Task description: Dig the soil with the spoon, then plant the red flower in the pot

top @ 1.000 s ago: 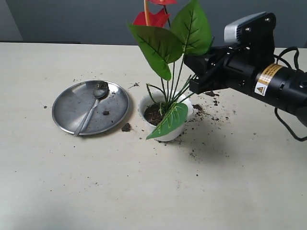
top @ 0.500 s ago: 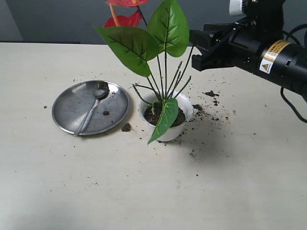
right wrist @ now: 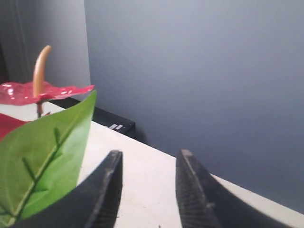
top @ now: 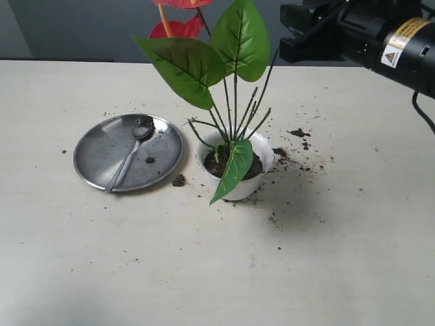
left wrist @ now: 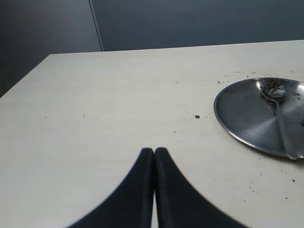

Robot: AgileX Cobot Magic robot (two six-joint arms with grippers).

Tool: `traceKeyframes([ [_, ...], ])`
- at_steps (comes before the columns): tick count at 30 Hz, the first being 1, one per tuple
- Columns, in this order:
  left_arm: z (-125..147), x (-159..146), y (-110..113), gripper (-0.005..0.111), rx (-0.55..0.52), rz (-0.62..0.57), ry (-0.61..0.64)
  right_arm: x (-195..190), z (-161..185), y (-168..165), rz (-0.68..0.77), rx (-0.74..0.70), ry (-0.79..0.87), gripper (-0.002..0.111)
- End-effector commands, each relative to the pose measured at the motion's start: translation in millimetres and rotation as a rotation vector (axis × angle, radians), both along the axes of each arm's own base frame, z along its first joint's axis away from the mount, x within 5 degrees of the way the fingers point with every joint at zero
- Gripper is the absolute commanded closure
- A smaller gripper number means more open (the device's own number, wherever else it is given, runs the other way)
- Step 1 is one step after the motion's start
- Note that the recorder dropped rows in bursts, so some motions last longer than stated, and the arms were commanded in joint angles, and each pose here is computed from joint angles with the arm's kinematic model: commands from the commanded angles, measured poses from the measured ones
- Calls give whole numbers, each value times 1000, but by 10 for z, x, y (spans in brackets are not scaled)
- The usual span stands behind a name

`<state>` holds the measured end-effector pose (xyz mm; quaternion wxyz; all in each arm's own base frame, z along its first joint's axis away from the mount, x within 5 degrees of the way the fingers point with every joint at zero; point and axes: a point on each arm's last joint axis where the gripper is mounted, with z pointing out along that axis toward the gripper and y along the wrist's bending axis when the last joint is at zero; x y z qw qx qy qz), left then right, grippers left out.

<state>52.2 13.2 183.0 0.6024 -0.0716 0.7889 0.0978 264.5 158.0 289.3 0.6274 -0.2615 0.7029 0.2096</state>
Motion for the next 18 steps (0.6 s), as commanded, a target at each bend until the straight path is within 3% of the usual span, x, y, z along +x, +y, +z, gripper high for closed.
traceKeyframes([
  [1,-3,-1,-1,106,-1,-1,-8,14,230,-71,-65,-44,-2,71],
  [9,-3,-1,-1,106,-1,-1,-8,-116,702,-298,-205,-164,21,73],
  [11,-3,-1,-1,106,-1,-1,-8,-132,777,-336,-232,-182,32,85],
  [13,-3,-1,-1,106,-1,-1,-8,-164,866,-380,-249,-222,6,108],
  [18,-3,-1,-1,106,-1,-1,-8,-258,972,-436,-258,-217,-29,108],
])
